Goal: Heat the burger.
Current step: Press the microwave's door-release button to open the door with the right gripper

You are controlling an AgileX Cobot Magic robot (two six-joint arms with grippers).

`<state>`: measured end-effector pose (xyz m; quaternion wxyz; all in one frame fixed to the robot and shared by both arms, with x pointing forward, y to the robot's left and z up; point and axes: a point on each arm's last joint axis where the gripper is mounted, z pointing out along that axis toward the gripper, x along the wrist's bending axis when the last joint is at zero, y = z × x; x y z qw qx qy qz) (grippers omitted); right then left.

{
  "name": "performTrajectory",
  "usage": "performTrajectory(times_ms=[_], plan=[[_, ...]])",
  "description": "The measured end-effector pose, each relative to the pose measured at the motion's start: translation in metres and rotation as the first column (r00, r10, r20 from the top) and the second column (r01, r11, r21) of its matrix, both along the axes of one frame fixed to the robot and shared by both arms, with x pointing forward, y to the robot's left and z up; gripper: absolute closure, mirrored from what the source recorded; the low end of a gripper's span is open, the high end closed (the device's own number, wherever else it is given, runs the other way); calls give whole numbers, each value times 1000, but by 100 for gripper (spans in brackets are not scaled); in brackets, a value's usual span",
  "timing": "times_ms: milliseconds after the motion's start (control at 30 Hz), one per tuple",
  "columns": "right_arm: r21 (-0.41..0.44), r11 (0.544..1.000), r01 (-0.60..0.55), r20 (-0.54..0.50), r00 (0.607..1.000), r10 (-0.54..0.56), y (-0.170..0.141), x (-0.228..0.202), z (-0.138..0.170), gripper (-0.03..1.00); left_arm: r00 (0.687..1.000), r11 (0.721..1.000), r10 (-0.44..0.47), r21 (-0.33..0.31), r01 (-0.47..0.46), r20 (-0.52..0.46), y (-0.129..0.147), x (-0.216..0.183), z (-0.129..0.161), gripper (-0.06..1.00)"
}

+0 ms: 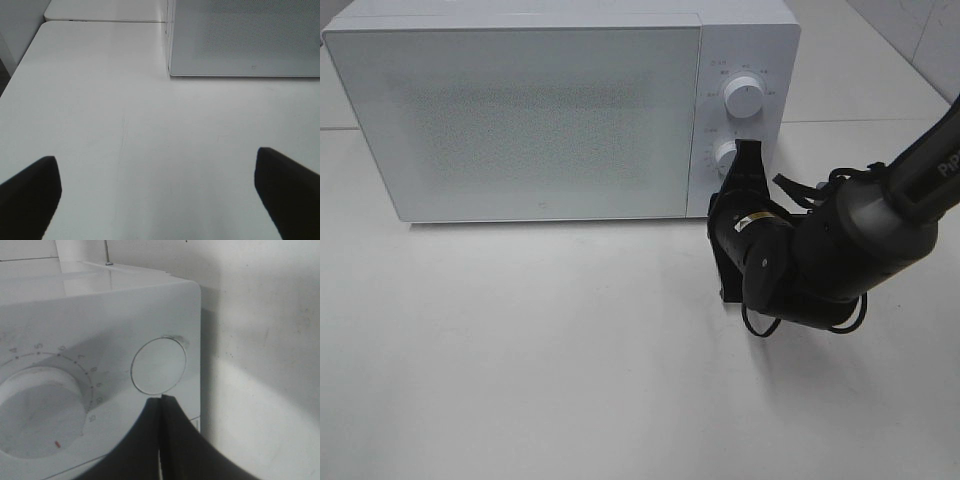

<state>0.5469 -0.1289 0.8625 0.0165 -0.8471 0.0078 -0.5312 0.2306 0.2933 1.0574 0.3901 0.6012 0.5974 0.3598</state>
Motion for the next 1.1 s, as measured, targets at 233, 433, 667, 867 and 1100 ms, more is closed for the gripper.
performTrajectory(times_ms=[233, 433, 667, 867, 1100], plan=[[9, 1000, 10, -6, 1000, -10, 0, 11, -9, 96, 1000, 1000, 0, 0, 0, 0, 0, 0, 0, -3], [17, 1000, 13, -7, 1000, -13, 4, 15, -16, 96, 1000, 1000, 0, 0, 0, 0, 0, 0, 0, -3], [21, 999, 38, 7, 999, -38, 0, 20, -16, 96, 1000, 1000, 0, 0, 0, 0, 0, 0, 0, -3], [19, 998, 56, 10, 998, -56, -5, 23, -16, 96, 1000, 1000, 0, 0, 0, 0, 0, 0, 0, -3], [32, 997, 75, 5, 997, -75, -5, 28, -17, 96, 1000, 1000, 0, 0, 0, 0, 0, 0, 0, -3]])
